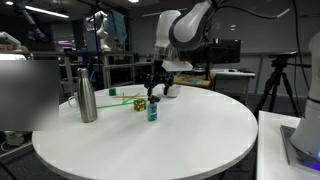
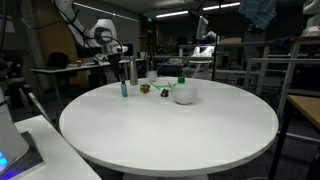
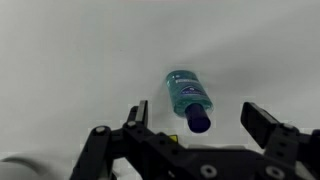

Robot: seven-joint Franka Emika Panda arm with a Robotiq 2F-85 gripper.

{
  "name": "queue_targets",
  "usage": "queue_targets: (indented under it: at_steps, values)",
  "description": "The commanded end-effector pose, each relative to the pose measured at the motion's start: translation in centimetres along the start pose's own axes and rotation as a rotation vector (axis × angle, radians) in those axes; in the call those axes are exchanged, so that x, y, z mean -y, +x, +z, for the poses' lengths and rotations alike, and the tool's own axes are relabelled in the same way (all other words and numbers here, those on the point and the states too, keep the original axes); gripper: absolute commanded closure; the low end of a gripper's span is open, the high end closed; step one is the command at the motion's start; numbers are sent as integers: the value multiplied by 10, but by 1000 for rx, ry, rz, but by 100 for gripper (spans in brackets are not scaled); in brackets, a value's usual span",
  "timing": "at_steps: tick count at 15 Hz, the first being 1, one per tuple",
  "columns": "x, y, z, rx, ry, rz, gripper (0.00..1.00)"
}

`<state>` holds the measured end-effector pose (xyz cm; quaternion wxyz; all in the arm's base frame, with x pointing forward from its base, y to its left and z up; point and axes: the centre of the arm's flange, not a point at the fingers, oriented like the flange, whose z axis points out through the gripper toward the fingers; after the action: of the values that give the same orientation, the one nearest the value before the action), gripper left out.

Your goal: Move the blue bottle to the right

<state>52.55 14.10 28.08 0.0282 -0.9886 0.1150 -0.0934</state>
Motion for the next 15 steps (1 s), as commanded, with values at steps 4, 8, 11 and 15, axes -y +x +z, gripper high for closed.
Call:
queue_targets:
  at_steps: [4,8,11,15]
  values:
    - [21,24,28,-1,-19,-5,0]
    - [26,30,36,16,-33,-12,0]
    - [27,33,37,26,-44,-11,0]
    - [26,37,36,25,-52,-9,0]
